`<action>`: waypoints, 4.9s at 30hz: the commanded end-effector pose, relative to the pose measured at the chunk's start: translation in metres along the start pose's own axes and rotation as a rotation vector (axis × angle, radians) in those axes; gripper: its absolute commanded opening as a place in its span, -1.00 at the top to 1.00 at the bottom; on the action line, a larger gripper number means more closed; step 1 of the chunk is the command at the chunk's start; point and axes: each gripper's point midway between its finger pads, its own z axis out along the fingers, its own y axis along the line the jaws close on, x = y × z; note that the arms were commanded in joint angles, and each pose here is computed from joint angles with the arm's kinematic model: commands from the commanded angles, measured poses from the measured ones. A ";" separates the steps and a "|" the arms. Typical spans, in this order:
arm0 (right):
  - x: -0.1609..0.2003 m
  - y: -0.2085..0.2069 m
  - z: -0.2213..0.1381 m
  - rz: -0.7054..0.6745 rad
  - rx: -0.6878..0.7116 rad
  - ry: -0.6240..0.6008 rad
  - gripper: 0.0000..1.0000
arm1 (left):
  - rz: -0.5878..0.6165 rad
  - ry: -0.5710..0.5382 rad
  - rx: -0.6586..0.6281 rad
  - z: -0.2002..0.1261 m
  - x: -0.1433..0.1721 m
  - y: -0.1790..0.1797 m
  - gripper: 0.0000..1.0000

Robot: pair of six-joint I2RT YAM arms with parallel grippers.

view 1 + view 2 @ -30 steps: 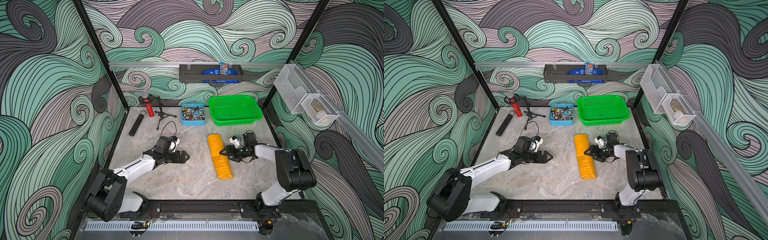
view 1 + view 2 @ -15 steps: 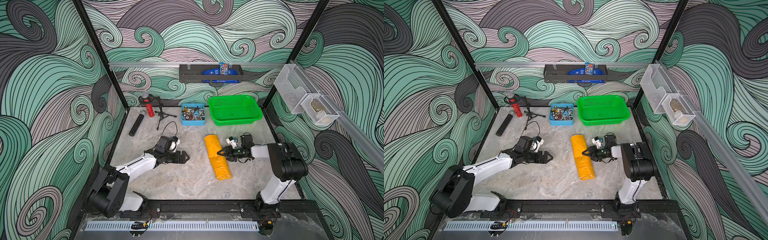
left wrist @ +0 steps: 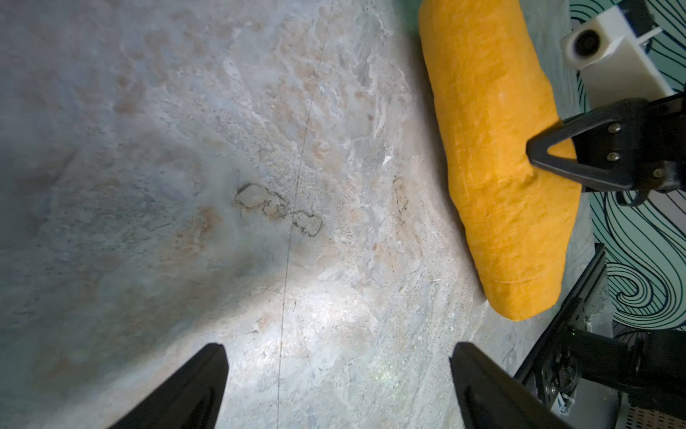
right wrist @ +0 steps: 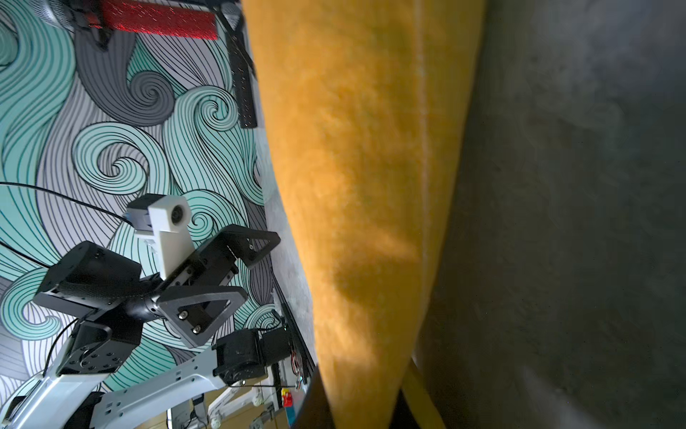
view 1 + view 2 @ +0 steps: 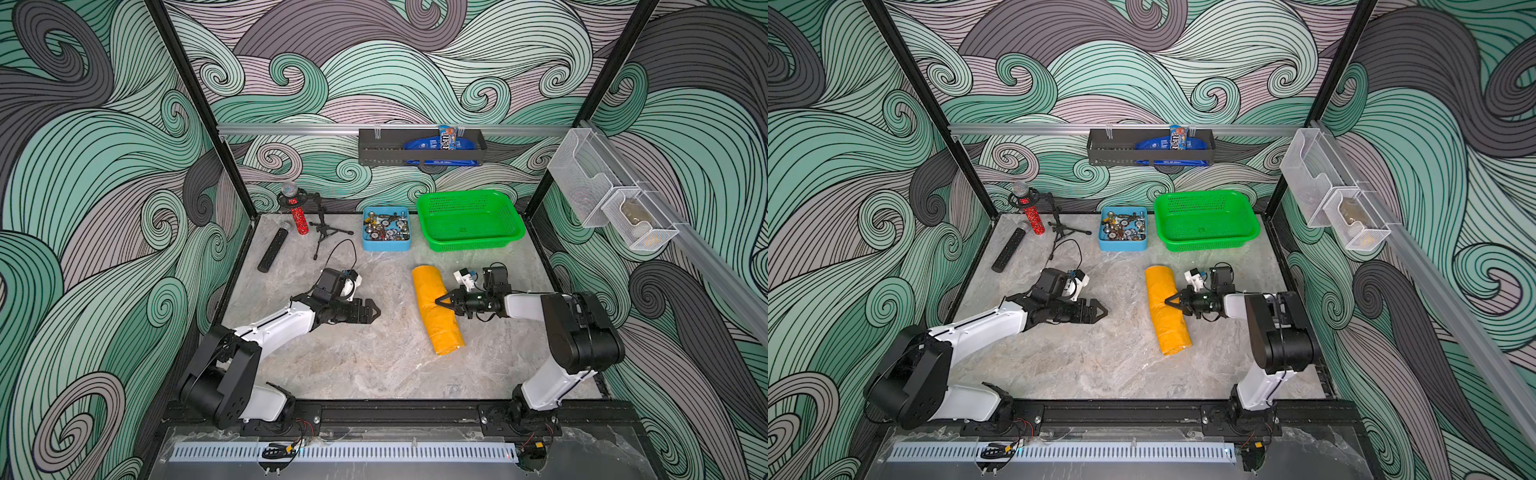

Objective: Roll up the pillowcase
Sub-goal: Pick up the pillowcase at the center of the board, then place the pillowcase in the bin, then reset both arms

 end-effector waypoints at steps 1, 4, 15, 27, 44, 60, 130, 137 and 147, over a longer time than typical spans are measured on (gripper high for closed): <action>-0.034 0.047 -0.023 -0.048 -0.078 -0.104 0.88 | 0.022 -0.019 0.005 -0.004 -0.016 -0.006 -0.94; -0.065 0.084 -0.046 -0.064 -0.123 -0.219 0.89 | 0.026 -0.036 0.014 -0.006 -0.025 -0.011 -0.94; -0.207 0.170 -0.130 0.178 -0.391 -0.771 0.83 | 0.033 -0.057 0.026 0.000 -0.053 -0.020 -0.94; -0.323 0.123 -0.140 0.528 -0.532 -1.208 0.73 | 0.033 -0.058 0.037 0.006 -0.062 -0.023 -0.93; -0.402 0.019 -0.061 0.848 -0.342 -1.349 0.70 | 0.032 -0.034 0.023 0.013 -0.056 -0.015 -0.93; -0.426 -0.038 -0.039 0.918 -0.118 -1.355 0.51 | 0.037 -0.013 0.011 0.017 -0.053 -0.007 -0.93; -0.301 0.084 -0.103 -0.032 0.220 -0.761 -0.66 | 0.024 -0.448 -0.381 -0.072 -0.127 0.074 -0.97; -0.220 0.069 -0.172 -0.392 0.448 -0.889 -1.00 | 0.006 -0.705 -0.606 -0.133 -0.125 0.144 -0.97; -0.156 0.002 -0.227 -0.571 0.774 -1.177 -1.00 | -0.008 -0.809 -0.692 -0.138 -0.127 0.188 -0.97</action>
